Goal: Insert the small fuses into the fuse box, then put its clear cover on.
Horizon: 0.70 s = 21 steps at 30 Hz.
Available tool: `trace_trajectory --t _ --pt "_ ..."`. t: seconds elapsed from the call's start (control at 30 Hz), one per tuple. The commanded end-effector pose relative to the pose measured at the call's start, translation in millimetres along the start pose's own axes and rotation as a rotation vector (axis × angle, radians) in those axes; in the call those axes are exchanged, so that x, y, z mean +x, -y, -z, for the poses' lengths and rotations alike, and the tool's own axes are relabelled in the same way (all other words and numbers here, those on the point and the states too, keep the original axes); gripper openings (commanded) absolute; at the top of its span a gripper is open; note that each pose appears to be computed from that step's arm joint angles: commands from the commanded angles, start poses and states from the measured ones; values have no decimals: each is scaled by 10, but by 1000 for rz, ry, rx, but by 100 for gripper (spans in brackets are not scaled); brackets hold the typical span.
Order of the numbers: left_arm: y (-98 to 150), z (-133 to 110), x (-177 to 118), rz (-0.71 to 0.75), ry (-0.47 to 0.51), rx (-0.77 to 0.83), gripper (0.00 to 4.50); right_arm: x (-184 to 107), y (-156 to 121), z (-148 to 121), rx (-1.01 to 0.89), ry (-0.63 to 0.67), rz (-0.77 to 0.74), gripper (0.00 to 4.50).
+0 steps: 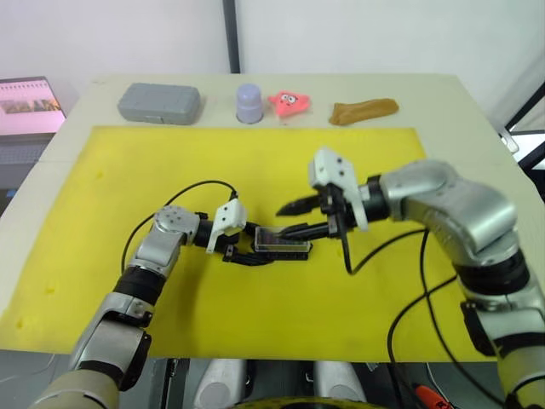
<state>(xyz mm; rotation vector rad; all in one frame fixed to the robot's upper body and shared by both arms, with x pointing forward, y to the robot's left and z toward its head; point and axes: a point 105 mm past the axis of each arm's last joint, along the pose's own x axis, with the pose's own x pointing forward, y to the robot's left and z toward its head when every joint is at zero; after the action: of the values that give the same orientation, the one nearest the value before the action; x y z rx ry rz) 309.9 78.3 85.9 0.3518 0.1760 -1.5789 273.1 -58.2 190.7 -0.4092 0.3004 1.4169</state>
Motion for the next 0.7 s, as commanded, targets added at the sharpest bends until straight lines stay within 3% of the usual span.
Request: trace_trajectory --t 0.03,0.23,0.37,0.47,0.57,0.6,0.7 --pt "91 122 93 31 -32 -26 256 -9 54 -72 -80 66 52 17" --pt "102 138 86 33 -41 -21 256 -27 98 -192 -81 148 63 4" --pt "101 138 87 33 -43 -19 256 -6 156 -128 -29 145 75 4" --pt "97 133 91 33 -43 -18 256 173 56 297 71 19 13 4" --pt "96 130 108 34 -44 -16 256 291 -115 1081 18 -311 -36 4" --pt "96 131 112 33 -44 -15 256 280 -126 1170 8 -347 -41 4" --pt "94 136 114 30 -43 -16 256 258 -52 1079 36 -313 -21 4"
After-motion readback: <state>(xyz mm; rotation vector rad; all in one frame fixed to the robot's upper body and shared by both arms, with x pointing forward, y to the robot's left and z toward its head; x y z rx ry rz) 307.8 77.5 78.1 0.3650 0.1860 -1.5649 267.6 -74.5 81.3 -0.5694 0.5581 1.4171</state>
